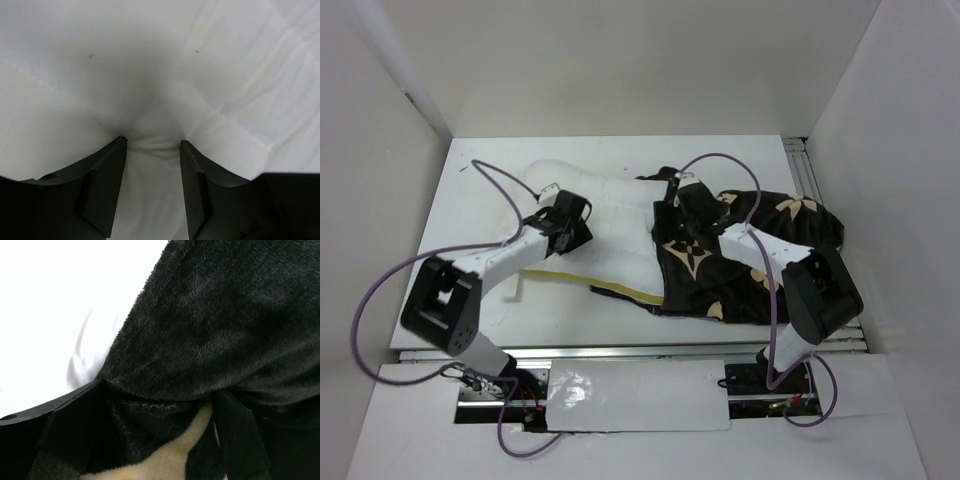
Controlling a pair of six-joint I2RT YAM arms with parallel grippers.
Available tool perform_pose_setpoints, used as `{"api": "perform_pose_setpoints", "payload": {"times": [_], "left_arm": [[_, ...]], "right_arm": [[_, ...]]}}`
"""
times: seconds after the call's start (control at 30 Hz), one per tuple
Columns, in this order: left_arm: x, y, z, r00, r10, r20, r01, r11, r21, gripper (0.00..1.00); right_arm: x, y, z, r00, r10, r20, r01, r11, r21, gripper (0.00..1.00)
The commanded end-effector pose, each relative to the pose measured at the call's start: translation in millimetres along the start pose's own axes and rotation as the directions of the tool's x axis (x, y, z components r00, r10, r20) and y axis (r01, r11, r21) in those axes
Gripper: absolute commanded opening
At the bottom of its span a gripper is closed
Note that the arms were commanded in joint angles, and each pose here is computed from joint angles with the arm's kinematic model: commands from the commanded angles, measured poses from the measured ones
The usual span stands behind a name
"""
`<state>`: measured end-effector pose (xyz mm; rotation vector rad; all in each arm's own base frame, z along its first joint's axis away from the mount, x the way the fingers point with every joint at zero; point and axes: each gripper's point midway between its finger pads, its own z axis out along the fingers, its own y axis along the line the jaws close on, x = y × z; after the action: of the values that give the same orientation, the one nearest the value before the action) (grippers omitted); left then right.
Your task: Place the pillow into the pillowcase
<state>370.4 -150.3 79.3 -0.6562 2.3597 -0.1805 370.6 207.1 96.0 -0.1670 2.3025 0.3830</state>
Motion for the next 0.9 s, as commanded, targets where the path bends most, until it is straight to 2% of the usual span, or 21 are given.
{"api": "perform_pose_setpoints", "payload": {"times": [0.0,0.13,0.23,0.27,0.33,0.37,0.4,0.43,0.5,0.53,0.6,0.63,0.7,0.73,0.87], "left_arm": [[43.7,52.2,-31.4,0.994,-0.014,-0.104,0.004,0.996,-0.090,0.59],[44.6,55.1,-78.9,0.998,-0.013,-0.069,0.013,1.000,0.002,0.57],[34.1,51.9,-103.4,1.000,0.021,-0.019,-0.020,0.997,0.071,0.71],[31.3,49.8,-106.0,1.000,0.020,-0.016,-0.019,0.997,0.074,0.85],[10.6,47.5,-111.9,0.998,0.055,0.032,-0.056,0.997,0.044,1.00],[1.4,46.0,-112.7,0.997,0.067,0.042,-0.068,0.997,0.025,1.00],[-24.7,34.1,-120.8,0.995,0.057,0.078,-0.060,0.998,0.037,1.00],[-36.5,32.7,-120.3,0.989,0.122,0.088,-0.124,0.992,0.023,1.00],[-55.3,34.6,-99.2,0.986,0.148,0.077,-0.144,0.988,-0.053,1.00],[-83.9,29.4,-98.9,0.993,0.103,0.058,-0.102,0.995,-0.014,1.00],[-97.9,32.7,-66.4,0.999,0.049,-0.024,-0.049,0.998,-0.040,1.00],[-130.8,32.0,-62.9,1.000,-0.010,0.009,0.010,1.000,-0.026,1.00],[-137.4,27.9,-48.3,0.997,-0.021,-0.069,0.021,1.000,0.002,1.00],[-147.4,27.3,-30.8,0.995,-0.037,-0.096,0.036,0.999,-0.018,1.00],[-134.8,40.7,2.3,0.979,-0.066,-0.194,0.041,0.991,-0.131,1.00]], "right_arm": [[21.8,56.9,8.3,0.995,-0.102,-0.012,0.099,0.982,-0.161,0.91],[26.3,92.4,2.3,0.984,-0.177,0.000,0.173,0.959,-0.223,0.91],[16.8,87.1,-4.8,0.982,-0.186,0.031,0.188,0.971,-0.146,0.91],[9.6,82.7,-5.1,0.982,-0.184,0.043,0.188,0.976,-0.109,0.91],[-11.2,72.7,-16.7,0.985,-0.165,0.058,0.169,0.983,-0.071,0.91],[-16.2,71.8,-20.9,0.984,-0.164,0.063,0.168,0.984,-0.059,0.91],[-21.5,70.3,-29.0,0.984,-0.164,0.070,0.167,0.985,-0.049,0.91],[-27.8,66.8,-33.2,0.983,-0.165,0.078,0.168,0.985,-0.042,0.91],[-36.2,66.9,-42.3,0.982,-0.161,0.097,0.165,0.986,-0.036,0.92],[-44.2,69.0,-51.4,0.981,-0.156,0.117,0.162,0.986,-0.042,0.92],[-49.9,72.2,-59.4,0.979,-0.151,0.137,0.160,0.985,-0.059,0.92],[-52.6,72.3,-65.8,0.978,-0.149,0.146,0.159,0.985,-0.062,0.92],[-54.9,70.2,-70.5,0.976,-0.152,0.158,0.160,0.986,-0.038,0.92],[-50.4,70.2,-71.1,0.976,-0.161,0.145,0.167,0.986,-0.028,0.92],[-60.4,65.5,-76.1,0.970,-0.161,0.180,0.159,0.987,0.025,0.93]]}}
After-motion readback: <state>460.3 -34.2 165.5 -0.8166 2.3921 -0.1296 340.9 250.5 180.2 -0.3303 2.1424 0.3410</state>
